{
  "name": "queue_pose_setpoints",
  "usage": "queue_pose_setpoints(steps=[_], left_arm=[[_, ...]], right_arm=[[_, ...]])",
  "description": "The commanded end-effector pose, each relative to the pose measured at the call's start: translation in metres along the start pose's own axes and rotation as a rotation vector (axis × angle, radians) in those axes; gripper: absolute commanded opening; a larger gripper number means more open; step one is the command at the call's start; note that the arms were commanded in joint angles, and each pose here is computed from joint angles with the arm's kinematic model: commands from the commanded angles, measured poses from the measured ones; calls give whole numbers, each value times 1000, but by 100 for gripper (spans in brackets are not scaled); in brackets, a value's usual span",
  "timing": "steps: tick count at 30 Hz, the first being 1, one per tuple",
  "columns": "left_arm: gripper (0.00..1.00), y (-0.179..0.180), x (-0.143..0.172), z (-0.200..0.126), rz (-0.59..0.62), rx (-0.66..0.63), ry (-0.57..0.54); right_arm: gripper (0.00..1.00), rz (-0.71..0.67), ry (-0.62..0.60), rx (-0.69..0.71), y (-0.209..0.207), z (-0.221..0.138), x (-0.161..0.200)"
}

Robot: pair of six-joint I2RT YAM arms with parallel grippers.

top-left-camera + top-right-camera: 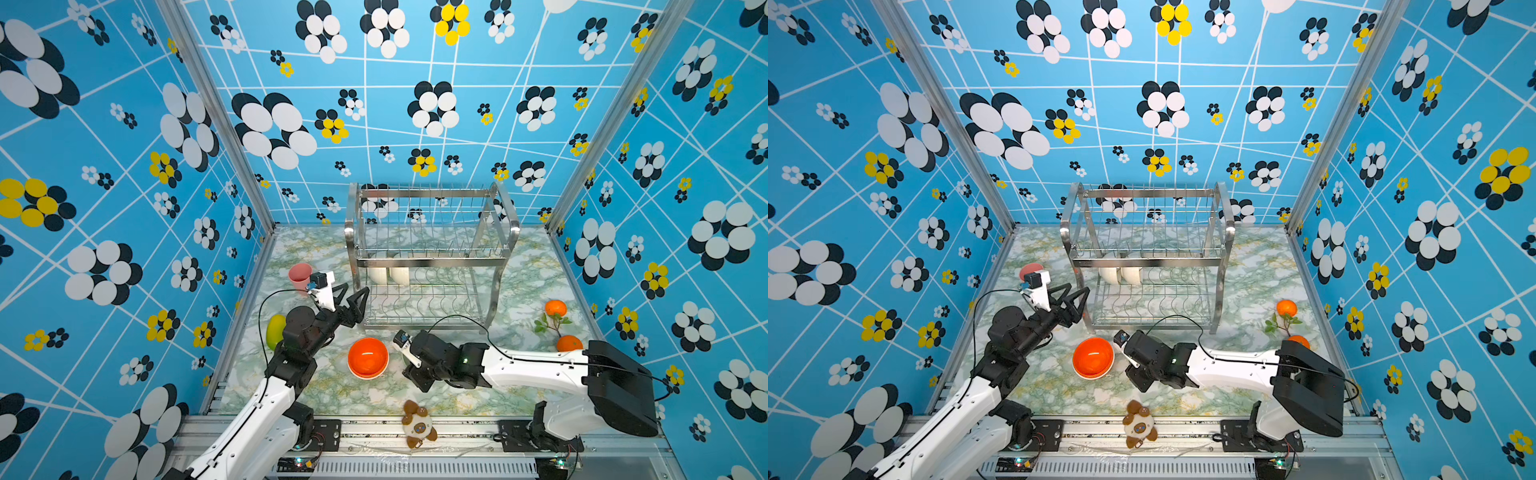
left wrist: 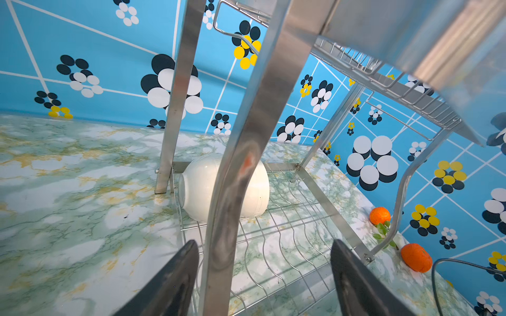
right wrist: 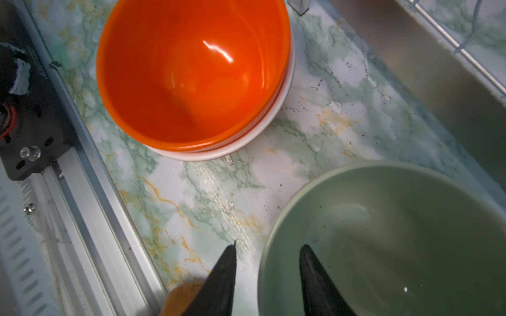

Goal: Load bowls into a dish rack
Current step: Pick up the bowl from the bottom-center of the table.

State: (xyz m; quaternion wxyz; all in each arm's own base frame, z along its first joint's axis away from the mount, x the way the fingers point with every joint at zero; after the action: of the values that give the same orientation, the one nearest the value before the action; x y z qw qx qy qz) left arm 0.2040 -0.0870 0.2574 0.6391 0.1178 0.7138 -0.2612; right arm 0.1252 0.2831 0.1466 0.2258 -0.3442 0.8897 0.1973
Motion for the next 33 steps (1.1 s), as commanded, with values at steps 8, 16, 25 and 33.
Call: queue_pose_setpoints(steps=[8,16,25,33], left_arm=[[79,2,1,-10,20,-49,-18],[79,5,1,-14,26,-91,-25],[81,5,-1,-18,29,-108,-38],[81,5,-3,-20,32,-116,-47]], right_arm=[[29,-7,31,14,2,8,-1],[14,-7,47,11,3,8,-1],[3,4,-32,-52,8,-16,-11],[1,109,-201,-200,4,-45,-30]])
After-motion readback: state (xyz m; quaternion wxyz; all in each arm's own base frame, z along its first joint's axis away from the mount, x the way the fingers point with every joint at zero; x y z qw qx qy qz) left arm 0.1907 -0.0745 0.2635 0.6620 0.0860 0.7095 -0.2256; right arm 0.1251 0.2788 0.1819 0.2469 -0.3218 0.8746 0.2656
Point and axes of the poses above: each gripper's point midway between its finger pads, its own z axis out along the fingers, its own y axis along the line the jaws close on, x = y × z, the point moved 10 cm from there along -z, back along the fingers, and after that the axes turned 11 degrees about z, right-handed, at the moved point
